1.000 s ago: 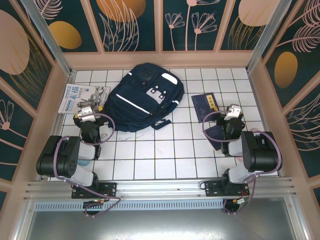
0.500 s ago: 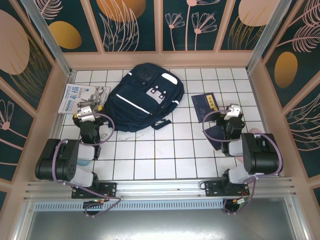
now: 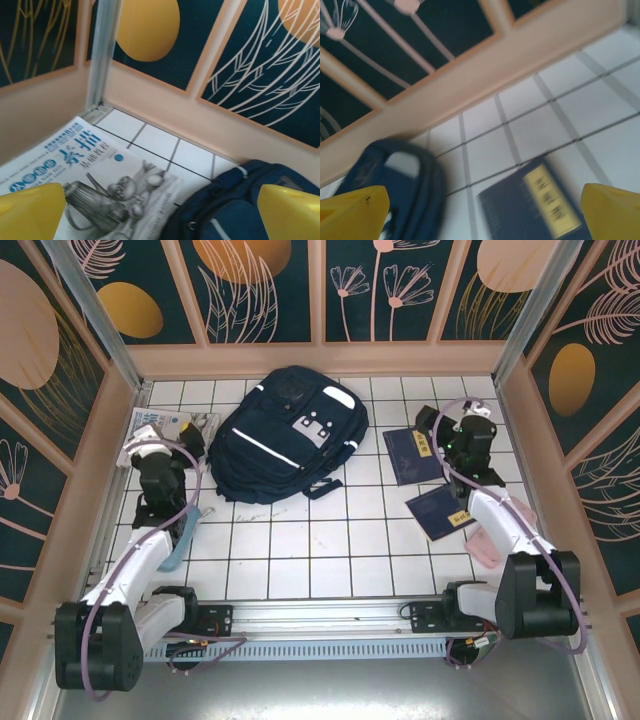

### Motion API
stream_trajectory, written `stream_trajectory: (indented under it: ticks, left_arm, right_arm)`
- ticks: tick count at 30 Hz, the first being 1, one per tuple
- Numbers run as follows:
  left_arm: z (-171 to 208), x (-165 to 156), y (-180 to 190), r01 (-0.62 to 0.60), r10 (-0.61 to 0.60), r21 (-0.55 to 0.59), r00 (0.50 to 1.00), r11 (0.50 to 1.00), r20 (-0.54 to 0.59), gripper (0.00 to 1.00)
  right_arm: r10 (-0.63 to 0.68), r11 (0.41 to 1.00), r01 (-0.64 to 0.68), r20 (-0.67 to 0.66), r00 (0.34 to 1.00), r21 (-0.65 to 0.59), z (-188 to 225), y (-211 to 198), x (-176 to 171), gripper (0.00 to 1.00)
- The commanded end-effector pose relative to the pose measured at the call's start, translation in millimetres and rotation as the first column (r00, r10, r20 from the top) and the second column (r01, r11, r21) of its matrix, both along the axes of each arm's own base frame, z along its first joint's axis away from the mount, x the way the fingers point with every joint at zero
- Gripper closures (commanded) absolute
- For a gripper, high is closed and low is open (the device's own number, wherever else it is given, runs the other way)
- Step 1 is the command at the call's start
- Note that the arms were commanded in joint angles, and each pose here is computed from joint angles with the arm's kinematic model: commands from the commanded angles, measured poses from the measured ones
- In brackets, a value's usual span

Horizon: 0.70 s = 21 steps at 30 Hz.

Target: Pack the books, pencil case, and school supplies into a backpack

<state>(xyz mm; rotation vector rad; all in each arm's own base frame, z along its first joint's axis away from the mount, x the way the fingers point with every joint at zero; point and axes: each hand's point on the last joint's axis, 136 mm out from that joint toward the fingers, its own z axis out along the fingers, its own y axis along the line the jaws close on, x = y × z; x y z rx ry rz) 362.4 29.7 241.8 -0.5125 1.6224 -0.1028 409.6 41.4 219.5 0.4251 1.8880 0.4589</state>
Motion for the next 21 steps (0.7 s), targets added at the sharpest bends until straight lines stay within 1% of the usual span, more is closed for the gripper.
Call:
stream_trajectory:
  ticks: [1,3,6,8,11,13,15,18,21]
  left_arm:
    - [-39.0,-8.8,-19.9,0.054,-0.089,-0.171,0.975,0.984,-0.202,0.01]
    - [-37.5,-7.4,-31.0,0.109,-0.152,-0.198,0.965,0.974,-0.214,0.01]
    - [-36.5,-6.1,-52.1,0.234,-0.276,-0.207,0.938,0.95,-0.208,0.01]
    - [-38.3,-6.6,-55.5,0.254,-0.297,-0.205,0.93,0.945,-0.218,0.02]
    - [-39.6,-8.2,-57.1,0.265,-0.308,-0.196,0.922,0.944,-0.236,0.01]
    - [-39.9,-8.8,-58.8,0.274,-0.318,-0.199,0.917,0.941,-0.241,0.01]
    - [-38.6,-9.2,-61.6,0.29,-0.334,-0.201,0.912,0.936,-0.238,0.01]
    - [-38.9,-9.4,-63.1,0.298,-0.342,-0.203,0.907,0.933,-0.244,0.02]
    - [-39.1,-10.5,-64.2,0.304,-0.35,-0.204,0.903,0.931,-0.25,0.01]
  right_arm:
    - [0.17,0.965,-0.096,-0.301,0.938,0.245,-61.1,61.5,-25.1,0.01]
    - [0.256,0.941,-0.15,-0.35,0.901,0.302,-68.0,95.6,-26.2,0.01]
    - [0.341,0.904,-0.174,-0.414,0.844,0.39,-84.7,141.6,-28.9,0.01]
    - [0.393,0.873,-0.184,-0.429,0.813,0.451,-93.4,167.7,-30.5,0.01]
    - [0.406,0.858,-0.158,-0.455,0.793,0.489,-104.0,194.1,-27.0,0.08]
    - [0.407,0.849,-0.131,-0.474,0.781,0.513,-112.2,207.6,-23.0,0.17]
    - [0.388,0.857,-0.103,-0.502,0.773,0.504,-123.4,219.5,-17.0,0.25]
    - [0.339,0.897,-0.075,-0.569,0.749,0.435,-146.0,228.3,-6.0,0.34]
    - [0.298,0.916,-0.056,-0.58,0.758,0.397,-157.1,227.3,7.7,0.38]
